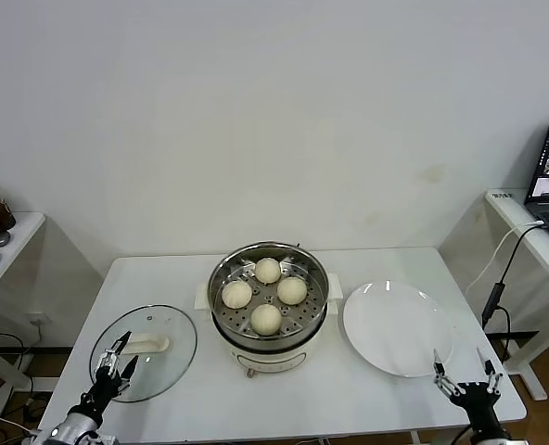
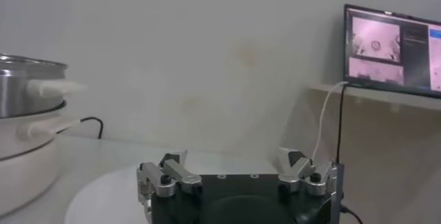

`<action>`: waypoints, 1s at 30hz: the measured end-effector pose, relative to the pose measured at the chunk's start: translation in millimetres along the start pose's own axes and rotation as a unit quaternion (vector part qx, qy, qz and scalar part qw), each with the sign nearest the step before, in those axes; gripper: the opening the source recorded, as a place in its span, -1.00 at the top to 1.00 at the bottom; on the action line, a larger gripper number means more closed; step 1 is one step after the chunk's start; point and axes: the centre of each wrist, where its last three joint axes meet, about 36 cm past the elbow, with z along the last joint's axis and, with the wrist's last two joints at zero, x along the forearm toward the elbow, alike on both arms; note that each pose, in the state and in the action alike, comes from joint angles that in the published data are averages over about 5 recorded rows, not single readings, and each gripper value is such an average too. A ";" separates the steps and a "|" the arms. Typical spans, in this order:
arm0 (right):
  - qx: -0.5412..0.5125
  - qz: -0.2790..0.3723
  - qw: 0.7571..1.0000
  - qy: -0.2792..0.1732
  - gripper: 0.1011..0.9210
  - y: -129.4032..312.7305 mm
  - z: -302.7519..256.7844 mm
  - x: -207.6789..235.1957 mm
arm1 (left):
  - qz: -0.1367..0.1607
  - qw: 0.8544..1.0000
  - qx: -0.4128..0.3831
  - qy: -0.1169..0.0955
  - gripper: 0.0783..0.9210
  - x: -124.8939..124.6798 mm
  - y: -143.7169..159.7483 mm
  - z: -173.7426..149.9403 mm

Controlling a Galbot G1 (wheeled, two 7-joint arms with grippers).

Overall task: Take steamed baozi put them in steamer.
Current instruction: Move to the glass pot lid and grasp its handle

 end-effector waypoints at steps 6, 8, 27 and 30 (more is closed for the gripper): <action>-0.003 0.000 1.000 0.009 -0.76 2.5 5.3 3.2 | 0.001 1.000 -0.023 0.006 -0.77 -20.4 -1.4 9.1; -0.004 -0.001 1.000 0.012 -0.76 4.0 6.6 3.8 | 0.000 1.000 -0.028 0.007 -0.77 -27.9 -0.9 11.9; -0.008 -0.007 0.999 0.030 -0.76 8.8 15.5 12.1 | 0.005 0.999 -0.030 0.016 -0.43 -72.1 -7.4 23.4; -0.009 -0.009 0.999 0.031 -0.76 9.7 15.9 12.4 | 0.009 1.000 -0.025 0.017 -0.22 -74.7 -10.4 23.6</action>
